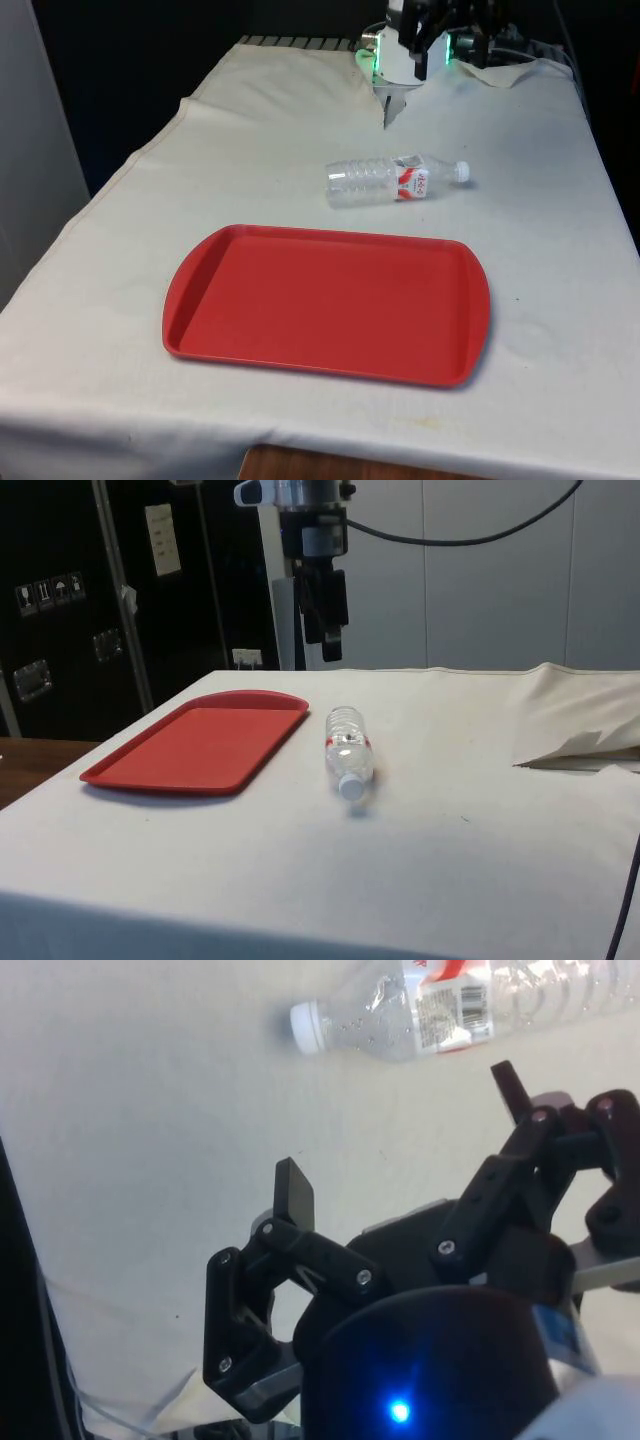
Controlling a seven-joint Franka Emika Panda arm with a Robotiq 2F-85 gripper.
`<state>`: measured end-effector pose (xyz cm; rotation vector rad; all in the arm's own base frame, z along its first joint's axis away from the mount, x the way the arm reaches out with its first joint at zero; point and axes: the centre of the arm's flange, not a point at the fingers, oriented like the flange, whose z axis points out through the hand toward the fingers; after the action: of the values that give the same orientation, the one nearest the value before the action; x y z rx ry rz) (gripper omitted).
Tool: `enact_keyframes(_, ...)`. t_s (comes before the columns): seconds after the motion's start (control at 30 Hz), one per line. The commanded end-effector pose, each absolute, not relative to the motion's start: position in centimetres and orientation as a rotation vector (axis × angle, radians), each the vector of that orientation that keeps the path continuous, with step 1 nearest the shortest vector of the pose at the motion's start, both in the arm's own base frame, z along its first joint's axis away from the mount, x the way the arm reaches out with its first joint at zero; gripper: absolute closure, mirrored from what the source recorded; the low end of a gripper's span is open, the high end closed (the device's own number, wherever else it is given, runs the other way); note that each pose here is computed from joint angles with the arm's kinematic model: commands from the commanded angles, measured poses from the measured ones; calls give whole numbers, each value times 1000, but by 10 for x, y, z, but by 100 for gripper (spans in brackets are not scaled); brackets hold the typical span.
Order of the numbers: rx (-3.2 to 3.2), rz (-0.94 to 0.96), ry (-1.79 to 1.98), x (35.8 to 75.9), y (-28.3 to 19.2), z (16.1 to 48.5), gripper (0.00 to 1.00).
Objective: Place the bottle upright on the tray.
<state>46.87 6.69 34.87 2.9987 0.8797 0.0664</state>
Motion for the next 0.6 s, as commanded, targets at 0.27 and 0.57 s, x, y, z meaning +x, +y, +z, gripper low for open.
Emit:
enact_keyframes(0.27, 2981, 74, 934, 466, 67, 336, 0)
enact_keyframes(0.57, 2967, 66, 982, 465, 68, 325, 0)
